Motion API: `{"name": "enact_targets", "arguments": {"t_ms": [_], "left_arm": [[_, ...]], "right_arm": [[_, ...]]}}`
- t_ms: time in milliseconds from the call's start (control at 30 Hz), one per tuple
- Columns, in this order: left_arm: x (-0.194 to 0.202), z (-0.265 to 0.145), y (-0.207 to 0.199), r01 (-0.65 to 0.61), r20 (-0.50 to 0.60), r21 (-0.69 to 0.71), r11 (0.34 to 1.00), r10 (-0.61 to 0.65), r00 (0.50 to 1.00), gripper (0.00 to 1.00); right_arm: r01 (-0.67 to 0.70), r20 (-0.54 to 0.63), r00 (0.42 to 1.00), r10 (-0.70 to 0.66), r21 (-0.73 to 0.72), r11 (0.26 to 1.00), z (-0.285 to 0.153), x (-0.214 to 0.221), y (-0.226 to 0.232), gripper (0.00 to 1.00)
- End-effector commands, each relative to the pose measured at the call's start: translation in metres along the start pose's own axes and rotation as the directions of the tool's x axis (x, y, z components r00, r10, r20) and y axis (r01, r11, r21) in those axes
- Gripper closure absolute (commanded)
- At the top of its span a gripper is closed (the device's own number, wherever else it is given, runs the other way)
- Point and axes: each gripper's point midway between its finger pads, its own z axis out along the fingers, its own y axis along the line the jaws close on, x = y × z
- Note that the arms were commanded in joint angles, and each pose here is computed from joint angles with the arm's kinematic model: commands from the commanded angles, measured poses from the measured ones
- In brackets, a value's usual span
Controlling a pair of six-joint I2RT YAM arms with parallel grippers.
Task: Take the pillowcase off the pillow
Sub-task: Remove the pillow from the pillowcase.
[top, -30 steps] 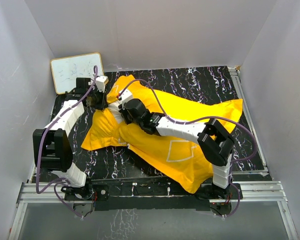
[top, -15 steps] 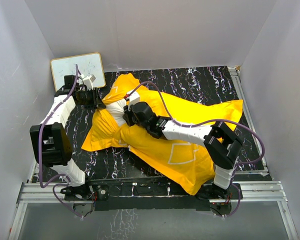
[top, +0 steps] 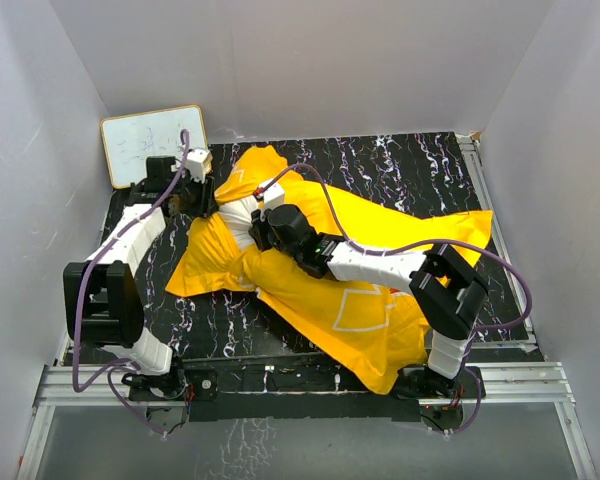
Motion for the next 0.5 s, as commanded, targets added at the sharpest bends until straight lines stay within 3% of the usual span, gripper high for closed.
{"name": "enact_targets", "arguments": {"t_ms": [0, 133, 233, 367, 467], "left_arm": [[-0.096, -0.05, 0.13, -0.145, 0.166, -0.653, 0.743, 0.327, 0.93, 0.59], [-0.13, -0.063, 0.105, -0.095, 0.3, -0.589, 0.802, 0.327, 0.896, 0.58], [-0.14, -0.062, 0.067, -0.134, 0.39, -0.442, 0.887, 0.324, 0.862, 0.58], [-0.133, -0.048, 0.046, -0.217, 0.343, -0.447, 0.868, 0.39, 0.855, 0.58], [-0.135, -0.048, 0.057, -0.182, 0.344, -0.501, 0.846, 0.388, 0.855, 0.59]], "right_arm": [[0.157, -0.582, 0.812, -0.046, 0.143, 0.977, -0.062, 0.177, -0.05, 0.92], [0.154, -0.586, 0.809, -0.045, 0.136, 0.979, -0.06, 0.182, -0.045, 0.92], [0.149, -0.591, 0.805, -0.045, 0.129, 0.98, -0.059, 0.186, -0.041, 0.92], [0.15, -0.591, 0.805, -0.047, 0.126, 0.981, -0.057, 0.187, -0.038, 0.92], [0.15, -0.592, 0.804, -0.048, 0.124, 0.981, -0.058, 0.188, -0.037, 0.92]]}}
